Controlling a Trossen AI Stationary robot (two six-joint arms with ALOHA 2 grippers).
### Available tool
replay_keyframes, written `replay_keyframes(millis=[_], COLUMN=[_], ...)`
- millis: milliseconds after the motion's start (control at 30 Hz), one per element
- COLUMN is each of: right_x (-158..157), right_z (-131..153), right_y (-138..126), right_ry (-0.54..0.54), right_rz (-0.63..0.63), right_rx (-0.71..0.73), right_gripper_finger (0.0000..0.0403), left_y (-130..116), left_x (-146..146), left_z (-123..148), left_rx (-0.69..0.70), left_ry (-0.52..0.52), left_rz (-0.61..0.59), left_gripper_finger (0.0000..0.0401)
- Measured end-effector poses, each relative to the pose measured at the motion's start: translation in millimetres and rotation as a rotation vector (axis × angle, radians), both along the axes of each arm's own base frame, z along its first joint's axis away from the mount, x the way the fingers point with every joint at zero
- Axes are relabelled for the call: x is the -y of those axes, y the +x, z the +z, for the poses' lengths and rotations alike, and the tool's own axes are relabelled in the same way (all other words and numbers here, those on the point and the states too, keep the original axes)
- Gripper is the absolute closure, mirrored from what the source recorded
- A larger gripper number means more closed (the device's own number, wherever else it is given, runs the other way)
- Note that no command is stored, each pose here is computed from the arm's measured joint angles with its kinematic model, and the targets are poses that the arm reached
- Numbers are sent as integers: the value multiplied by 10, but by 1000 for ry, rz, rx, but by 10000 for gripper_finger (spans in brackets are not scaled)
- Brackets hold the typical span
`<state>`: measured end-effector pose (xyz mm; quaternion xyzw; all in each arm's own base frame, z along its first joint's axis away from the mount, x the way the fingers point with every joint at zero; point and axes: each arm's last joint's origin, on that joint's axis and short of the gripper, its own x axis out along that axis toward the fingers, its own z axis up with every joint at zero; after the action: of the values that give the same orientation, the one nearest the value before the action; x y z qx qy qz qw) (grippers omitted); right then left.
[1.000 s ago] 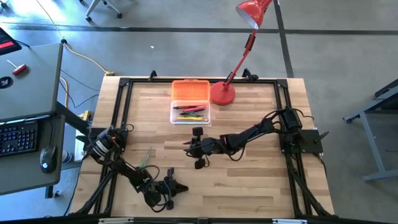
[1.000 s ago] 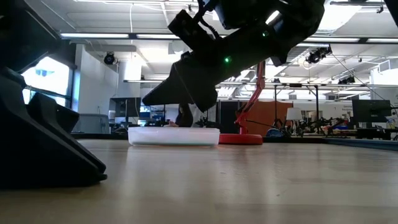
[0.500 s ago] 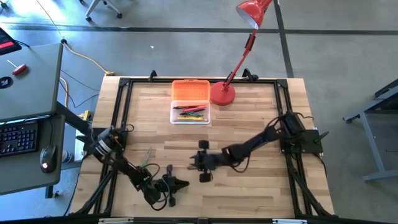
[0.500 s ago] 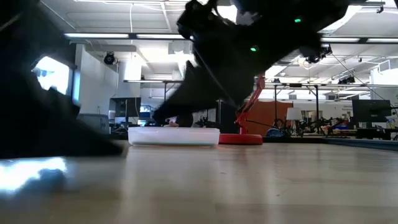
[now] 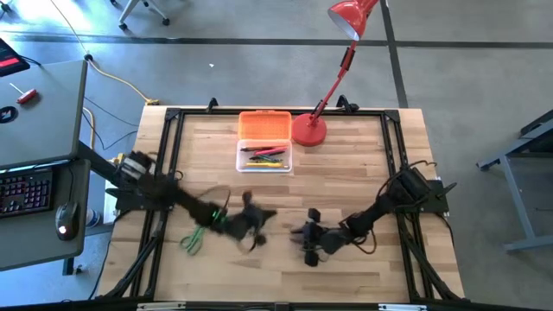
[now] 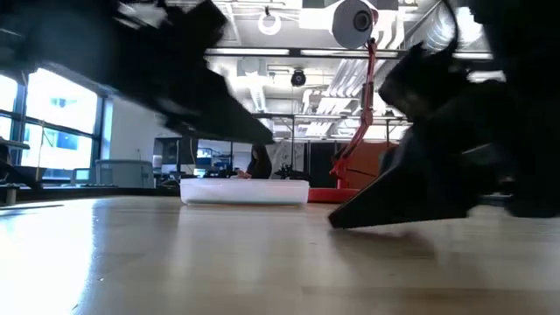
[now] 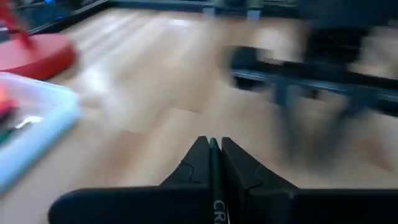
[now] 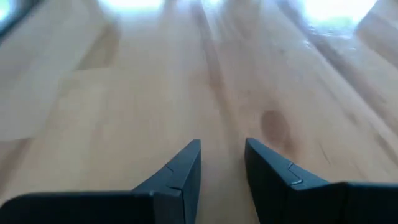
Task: Pick & place school supplies into a supply box
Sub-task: Put the dark green crayon into the orange supply box, then put the green scissors into the orange supply box
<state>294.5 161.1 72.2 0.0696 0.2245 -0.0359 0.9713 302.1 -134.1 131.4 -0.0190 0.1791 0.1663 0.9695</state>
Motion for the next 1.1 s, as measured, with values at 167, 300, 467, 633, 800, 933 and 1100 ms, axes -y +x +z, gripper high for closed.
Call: replay_keyframes(millis=[167, 300, 467, 633, 800, 933, 1100], right_x=[6, -15, -79, -137, -153, -143, -90], right_z=[-55, -85, -94, -99, -99, -101, -99], right_y=[-157, -235, -302, -350, -364, -358, -321], right_ry=[11, 53, 48, 44, 34, 4, -31], right_rz=[-3, -43, -70, -67, -68, -59, -62], right_rx=[27, 24, 33, 35, 39, 37, 35], right_gripper_finger=[299, 299, 300, 300, 300, 300, 300], left_y=[251, 372, 374, 279, 197, 167, 156], left_x=[-764, -1348, -1955, -2328, -2475, -2516, -2515], left_z=[65, 137, 126, 94, 45, 26, 55], left_rx=[-40, -53, -108, -151, -205, -228, -216], left_ry=[25, 4, -68, -143, -168, -173, -214], left_rz=[97, 107, 109, 122, 162, 182, 158], left_gripper_finger=[361, 354, 356, 342, 310, 293, 279])
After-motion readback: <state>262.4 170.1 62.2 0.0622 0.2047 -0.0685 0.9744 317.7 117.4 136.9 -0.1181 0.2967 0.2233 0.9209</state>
